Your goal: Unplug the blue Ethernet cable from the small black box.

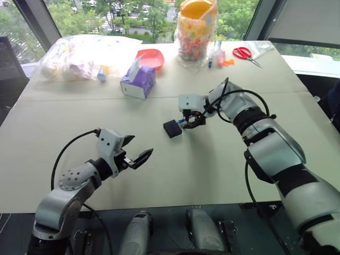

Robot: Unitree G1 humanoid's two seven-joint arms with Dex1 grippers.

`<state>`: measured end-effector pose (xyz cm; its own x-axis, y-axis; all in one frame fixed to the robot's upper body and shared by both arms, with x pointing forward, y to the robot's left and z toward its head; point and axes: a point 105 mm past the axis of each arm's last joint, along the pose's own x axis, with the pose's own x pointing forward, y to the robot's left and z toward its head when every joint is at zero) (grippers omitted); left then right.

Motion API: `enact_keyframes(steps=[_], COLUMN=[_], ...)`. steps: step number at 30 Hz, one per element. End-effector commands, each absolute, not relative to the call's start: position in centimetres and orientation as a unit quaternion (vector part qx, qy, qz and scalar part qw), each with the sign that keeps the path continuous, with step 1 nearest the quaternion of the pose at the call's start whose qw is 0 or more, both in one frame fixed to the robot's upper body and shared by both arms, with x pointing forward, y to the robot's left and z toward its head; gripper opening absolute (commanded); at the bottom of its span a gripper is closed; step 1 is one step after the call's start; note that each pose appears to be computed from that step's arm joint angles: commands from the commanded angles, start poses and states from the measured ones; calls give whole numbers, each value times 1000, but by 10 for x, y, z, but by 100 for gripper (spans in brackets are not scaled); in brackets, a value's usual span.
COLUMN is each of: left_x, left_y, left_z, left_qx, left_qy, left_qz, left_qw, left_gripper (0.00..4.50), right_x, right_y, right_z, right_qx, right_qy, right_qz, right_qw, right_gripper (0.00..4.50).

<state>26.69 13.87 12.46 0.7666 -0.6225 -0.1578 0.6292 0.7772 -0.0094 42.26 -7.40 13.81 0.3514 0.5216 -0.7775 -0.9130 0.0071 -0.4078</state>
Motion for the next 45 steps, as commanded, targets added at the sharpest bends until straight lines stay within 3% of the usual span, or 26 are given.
enact_keyframes(steps=[1,6,10,15,17,19,22,30,41,44,45], left_x=[266,268,272,273,273,277,282,302,315,319,320], left_y=[143,146,147,143,142,139,138,128,113,111,111], left_z=[141,143,147,156,163,175,183,203,203,203,203], left_qx=[41,45,36,8,-14,-50,-73,-86,-66,-66,-66], left_qy=[42,42,42,48,55,60,68,68,63,57,54], left_qz=[-327,-328,-336,-372,-396,-432,-458,-504,-534,-533,-533], left_qw=[943,943,940,927,917,899,884,857,840,842,842], left_gripper=[450,450,450,450,450,450,450,450,450,369,314], right_x=[422,419,420,424,421,407,382,338,319,317,316], right_y=[-58,-46,-47,-48,-54,-59,-60,-51,-46,-45,-45], right_z=[146,143,146,176,193,218,229,228,229,230,229], right_qx=[-464,-444,-449,-466,-491,-531,-557,-563,-563,-565,-566], right_qy=[191,193,180,76,7,-115,-198,-263,-270,-268,-267], right_qz=[540,551,550,536,513,455,405,367,370,374,375], right_qw=[676,680,681,700,704,706,698,692,688,685,684], right_gripper=[253,4,4,4,4,4,4,4,4,0,0])
